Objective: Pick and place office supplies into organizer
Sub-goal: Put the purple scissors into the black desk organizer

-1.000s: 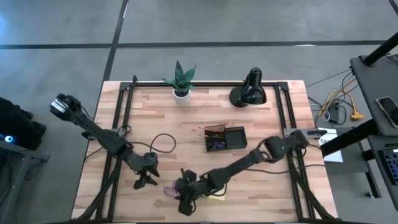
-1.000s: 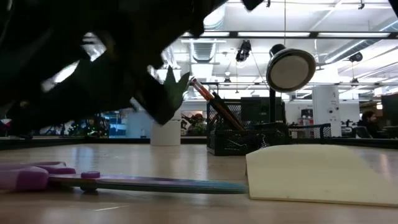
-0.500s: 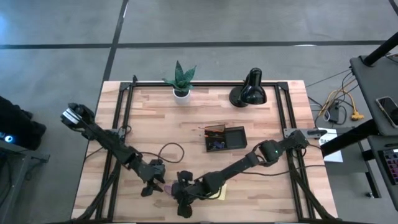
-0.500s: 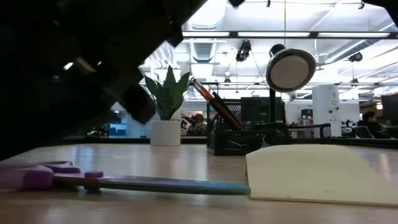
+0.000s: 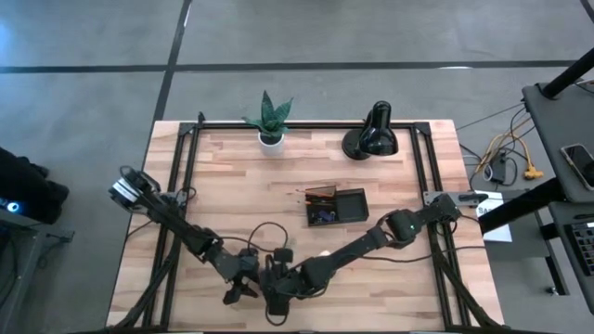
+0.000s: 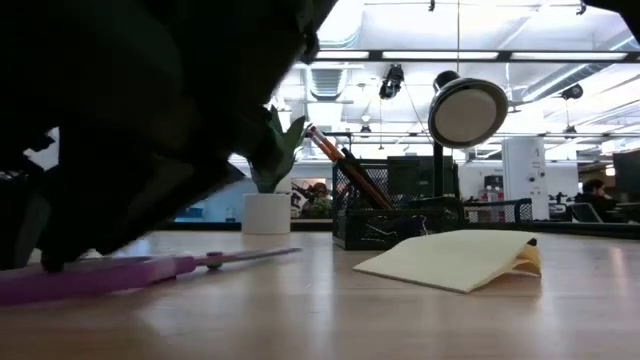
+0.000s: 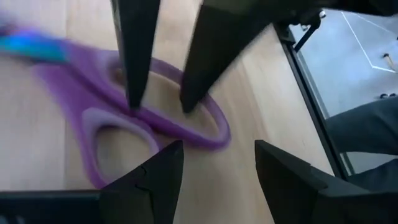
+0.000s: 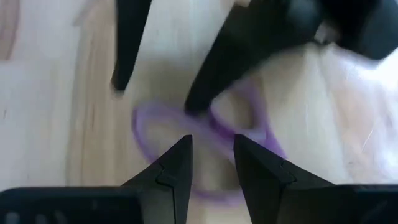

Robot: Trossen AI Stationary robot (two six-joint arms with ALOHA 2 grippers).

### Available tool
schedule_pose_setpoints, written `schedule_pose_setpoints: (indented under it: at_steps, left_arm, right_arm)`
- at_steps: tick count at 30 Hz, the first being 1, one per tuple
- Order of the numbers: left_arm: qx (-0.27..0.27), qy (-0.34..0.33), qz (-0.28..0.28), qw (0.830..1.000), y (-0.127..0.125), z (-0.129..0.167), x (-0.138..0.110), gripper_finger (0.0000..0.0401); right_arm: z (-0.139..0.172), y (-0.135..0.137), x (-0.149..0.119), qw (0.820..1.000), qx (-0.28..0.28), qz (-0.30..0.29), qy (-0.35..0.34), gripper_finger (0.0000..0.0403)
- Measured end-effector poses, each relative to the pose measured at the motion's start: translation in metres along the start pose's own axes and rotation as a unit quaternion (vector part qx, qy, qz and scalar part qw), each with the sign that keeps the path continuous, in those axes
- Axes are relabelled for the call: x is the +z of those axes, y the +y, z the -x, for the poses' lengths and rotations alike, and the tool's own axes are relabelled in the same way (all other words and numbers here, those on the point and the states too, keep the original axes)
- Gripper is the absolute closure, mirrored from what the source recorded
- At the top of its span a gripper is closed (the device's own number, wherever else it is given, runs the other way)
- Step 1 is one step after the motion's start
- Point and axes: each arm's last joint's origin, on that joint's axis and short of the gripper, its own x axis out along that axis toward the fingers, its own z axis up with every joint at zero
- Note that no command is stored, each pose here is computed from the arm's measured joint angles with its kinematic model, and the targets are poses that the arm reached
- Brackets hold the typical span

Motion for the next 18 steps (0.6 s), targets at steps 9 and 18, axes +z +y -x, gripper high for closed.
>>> schedule_pose_setpoints:
  at_steps: [9, 18]
  left_arm:
    - [0.014, 0.000, -0.019, 1.000, 0.004, 0.001, 0.004, 0.0219]
    - [0.043, 0.013, -0.016, 0.999, 0.007, 0.010, 0.004, 0.0219]
  right_arm:
    - [0.005, 0.002, 0.009, 0.995, 0.005, 0.093, -0.019, 0.0291]
    - [-0.001, -0.001, 0.003, 0.968, 0.027, 0.250, -0.002, 0.0291]
